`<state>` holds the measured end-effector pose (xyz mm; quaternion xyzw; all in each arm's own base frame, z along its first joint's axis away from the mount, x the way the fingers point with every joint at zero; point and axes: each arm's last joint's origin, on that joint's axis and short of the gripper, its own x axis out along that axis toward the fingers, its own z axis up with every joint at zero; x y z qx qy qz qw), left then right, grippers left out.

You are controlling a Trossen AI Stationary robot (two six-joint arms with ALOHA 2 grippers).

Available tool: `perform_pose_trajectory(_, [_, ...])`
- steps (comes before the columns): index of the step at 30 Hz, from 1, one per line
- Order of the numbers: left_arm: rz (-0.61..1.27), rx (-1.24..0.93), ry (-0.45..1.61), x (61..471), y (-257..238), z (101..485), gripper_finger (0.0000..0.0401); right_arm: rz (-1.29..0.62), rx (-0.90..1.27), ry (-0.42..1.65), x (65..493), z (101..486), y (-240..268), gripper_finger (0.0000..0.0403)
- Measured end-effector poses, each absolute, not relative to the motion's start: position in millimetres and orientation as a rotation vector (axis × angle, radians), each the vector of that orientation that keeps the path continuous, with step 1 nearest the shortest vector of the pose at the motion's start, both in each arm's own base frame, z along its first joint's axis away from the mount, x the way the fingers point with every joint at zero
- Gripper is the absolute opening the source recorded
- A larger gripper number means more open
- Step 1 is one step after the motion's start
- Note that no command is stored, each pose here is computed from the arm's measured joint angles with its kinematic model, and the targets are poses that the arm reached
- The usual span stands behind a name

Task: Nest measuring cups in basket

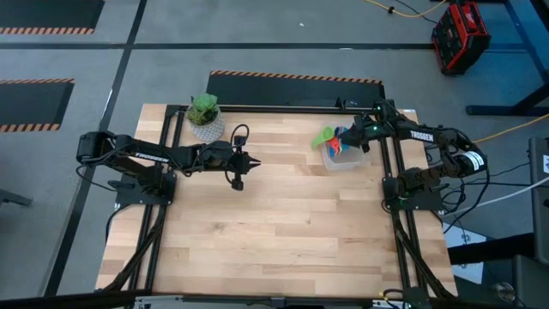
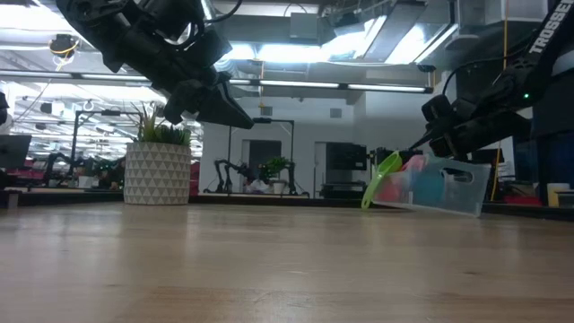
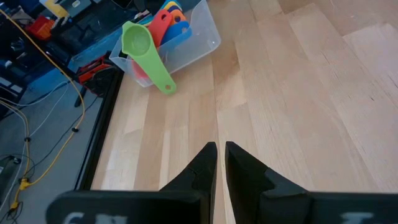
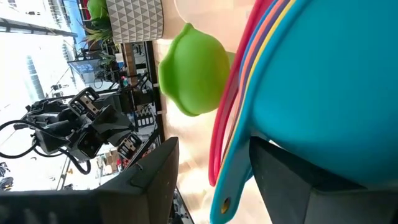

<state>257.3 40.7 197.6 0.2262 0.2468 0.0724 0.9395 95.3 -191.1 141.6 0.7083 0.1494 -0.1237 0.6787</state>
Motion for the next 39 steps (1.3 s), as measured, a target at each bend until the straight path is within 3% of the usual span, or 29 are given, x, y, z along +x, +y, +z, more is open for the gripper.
perform_pose_trajectory(39, [0.147,0.462,0.504,257.3,40.7,197.6,0.0027,-0.371,1.464,0.425,108.7,138.0,-185.4,0.0200])
